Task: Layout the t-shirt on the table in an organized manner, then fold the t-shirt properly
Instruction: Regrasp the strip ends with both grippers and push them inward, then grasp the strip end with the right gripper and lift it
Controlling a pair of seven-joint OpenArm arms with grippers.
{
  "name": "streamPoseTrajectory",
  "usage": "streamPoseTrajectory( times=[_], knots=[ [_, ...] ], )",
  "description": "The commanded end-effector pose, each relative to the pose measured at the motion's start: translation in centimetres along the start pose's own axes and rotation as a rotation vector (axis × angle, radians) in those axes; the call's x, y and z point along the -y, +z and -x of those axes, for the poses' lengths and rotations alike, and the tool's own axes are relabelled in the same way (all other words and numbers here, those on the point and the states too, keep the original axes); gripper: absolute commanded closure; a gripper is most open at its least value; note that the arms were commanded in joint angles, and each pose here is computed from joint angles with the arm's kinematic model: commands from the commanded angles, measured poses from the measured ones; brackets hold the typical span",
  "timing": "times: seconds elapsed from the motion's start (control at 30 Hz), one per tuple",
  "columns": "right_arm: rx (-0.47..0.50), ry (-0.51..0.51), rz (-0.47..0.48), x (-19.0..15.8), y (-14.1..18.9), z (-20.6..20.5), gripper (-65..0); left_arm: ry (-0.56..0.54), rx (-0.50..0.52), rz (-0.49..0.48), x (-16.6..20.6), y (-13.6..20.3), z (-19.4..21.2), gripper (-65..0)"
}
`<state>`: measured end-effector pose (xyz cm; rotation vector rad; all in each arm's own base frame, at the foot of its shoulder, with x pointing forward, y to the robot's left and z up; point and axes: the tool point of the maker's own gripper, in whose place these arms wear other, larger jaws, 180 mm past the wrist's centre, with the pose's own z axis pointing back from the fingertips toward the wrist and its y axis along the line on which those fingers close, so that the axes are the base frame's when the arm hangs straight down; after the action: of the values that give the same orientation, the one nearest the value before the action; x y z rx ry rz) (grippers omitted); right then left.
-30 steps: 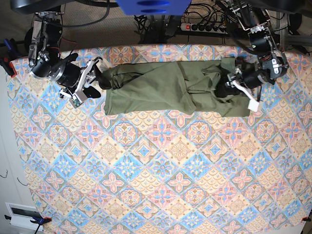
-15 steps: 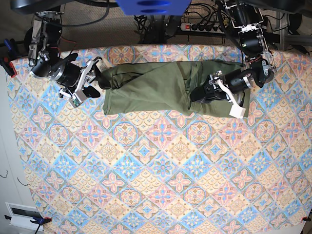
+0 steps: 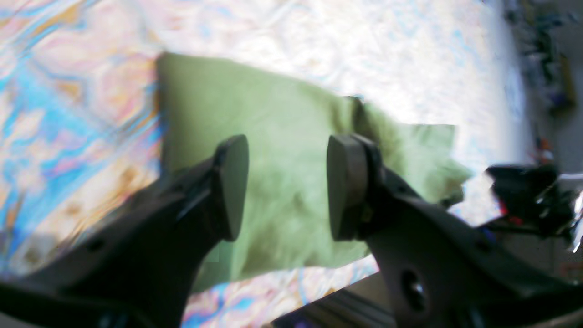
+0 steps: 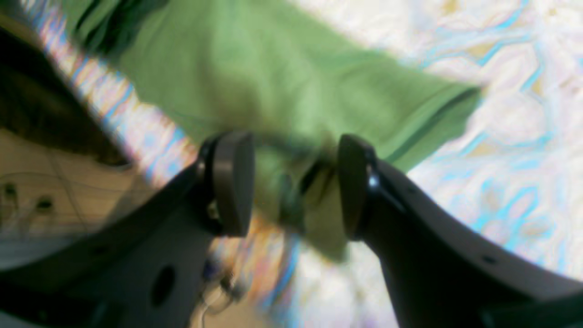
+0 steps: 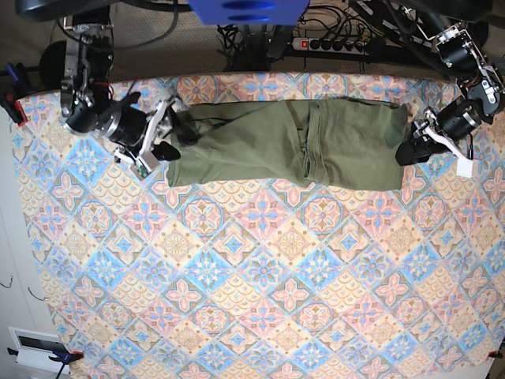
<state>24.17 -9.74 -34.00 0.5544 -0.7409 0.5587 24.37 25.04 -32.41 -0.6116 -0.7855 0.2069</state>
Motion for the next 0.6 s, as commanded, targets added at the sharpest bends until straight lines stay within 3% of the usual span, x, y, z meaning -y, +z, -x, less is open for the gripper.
streamPoseTrajectory(
  times=[0.0,0.1,0.23,0.57],
  knots=[
    [0.069,-0.006,-0.004,0.4,0.1,-1.8,-29.4,-0.022,0.030,0.009,0.4,0.3,-1.1,-27.6],
    [0.052,-0.084,0.038,2.5,0.4,-0.4,-37.2,-0.025,0.021,-0.006,0.1,0.2,-0.8,-27.6],
    [0.057,-0.100,0.056,3.2,0.7,-0.2,-50.6,-0.015,0.008,-0.010,0.0,0.4,-0.1,-27.6],
    [0.043,-0.224,0.064,5.2,-0.3,1.8,-51.4,-0.016,0.005,-0.012,-0.1,0.4,0.0,-27.6]
  ],
)
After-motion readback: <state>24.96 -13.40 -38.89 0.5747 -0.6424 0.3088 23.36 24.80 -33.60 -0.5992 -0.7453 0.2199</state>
